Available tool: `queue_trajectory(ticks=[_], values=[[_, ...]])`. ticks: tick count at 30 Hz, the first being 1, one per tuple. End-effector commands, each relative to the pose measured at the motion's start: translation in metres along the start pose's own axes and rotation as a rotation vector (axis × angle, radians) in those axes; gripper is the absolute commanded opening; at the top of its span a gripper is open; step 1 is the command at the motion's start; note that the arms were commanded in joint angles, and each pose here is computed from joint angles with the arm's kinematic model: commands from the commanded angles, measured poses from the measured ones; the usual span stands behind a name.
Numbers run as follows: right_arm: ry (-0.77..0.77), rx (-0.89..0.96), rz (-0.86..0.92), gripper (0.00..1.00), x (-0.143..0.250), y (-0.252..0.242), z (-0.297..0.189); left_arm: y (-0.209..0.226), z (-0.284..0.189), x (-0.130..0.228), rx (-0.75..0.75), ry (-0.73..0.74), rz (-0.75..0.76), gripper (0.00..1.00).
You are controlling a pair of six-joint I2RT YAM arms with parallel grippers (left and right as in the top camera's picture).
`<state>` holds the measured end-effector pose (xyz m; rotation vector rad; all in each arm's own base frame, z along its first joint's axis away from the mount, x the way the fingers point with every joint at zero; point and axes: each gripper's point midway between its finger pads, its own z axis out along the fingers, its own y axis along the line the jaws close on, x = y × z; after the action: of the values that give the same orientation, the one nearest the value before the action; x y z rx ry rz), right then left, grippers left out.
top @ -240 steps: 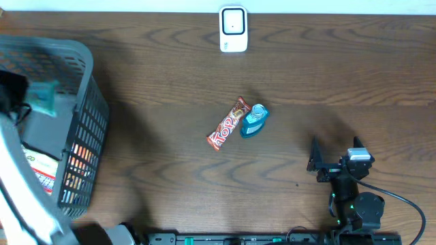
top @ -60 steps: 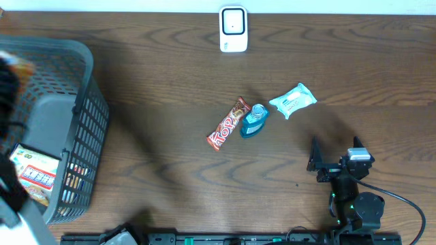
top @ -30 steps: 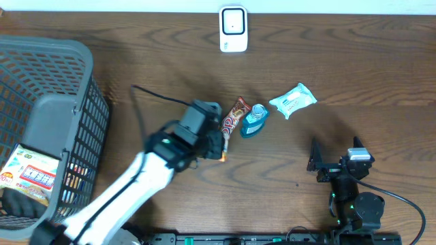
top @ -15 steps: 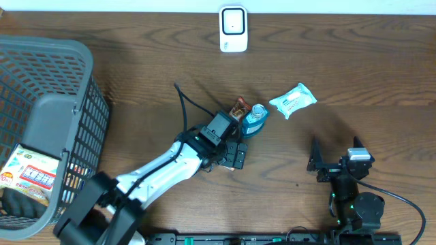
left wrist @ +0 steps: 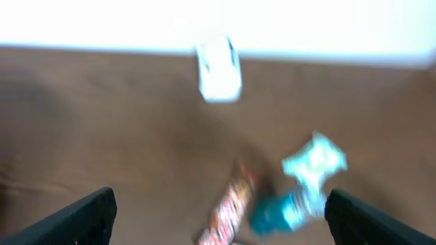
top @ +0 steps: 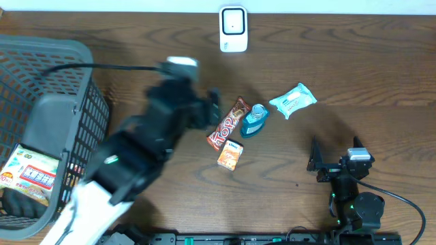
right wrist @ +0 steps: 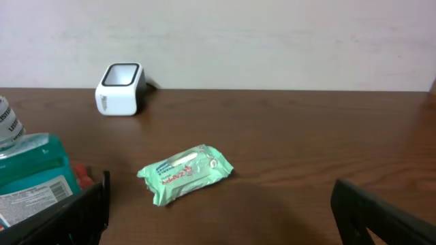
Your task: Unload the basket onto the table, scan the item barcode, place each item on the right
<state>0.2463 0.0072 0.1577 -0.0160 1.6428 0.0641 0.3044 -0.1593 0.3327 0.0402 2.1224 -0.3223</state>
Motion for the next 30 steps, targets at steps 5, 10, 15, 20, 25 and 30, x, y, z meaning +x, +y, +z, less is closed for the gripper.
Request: queue_trajectory(ticks=[5,10,15,20,25,30], values=[[-0.001,-0.004,0.013,0.99,0.0,0.001,0.0,0.08,-0.071,-0.106,-0.217,-0.324,-0.153,0.98],[-0.001,-0.004,0.013,0.99,0.0,0.001,0.0,0.118,-0.113,-0.144,-0.325,-0.451,-0.183,0.98],[0.0,-0.004,0.013,0.99,0.0,0.001,0.0,0.18,-0.131,-0.132,-0.561,-0.445,-0.301,0.98],[0.0,-0.004,0.013,0.99,0.0,0.001,0.0,0.255,-0.132,-0.083,-0.847,-0.325,-0.543,0.98],[-0.001,-0.004,0.013,0.99,0.0,0.001,0.0,0.321,-0.129,-0.018,-1.104,-0.161,-0.835,0.98],[0.0,-0.004,0.013,0.99,0.0,0.001,0.0,0.361,-0.129,0.046,-1.293,0.006,-1.11,0.98]])
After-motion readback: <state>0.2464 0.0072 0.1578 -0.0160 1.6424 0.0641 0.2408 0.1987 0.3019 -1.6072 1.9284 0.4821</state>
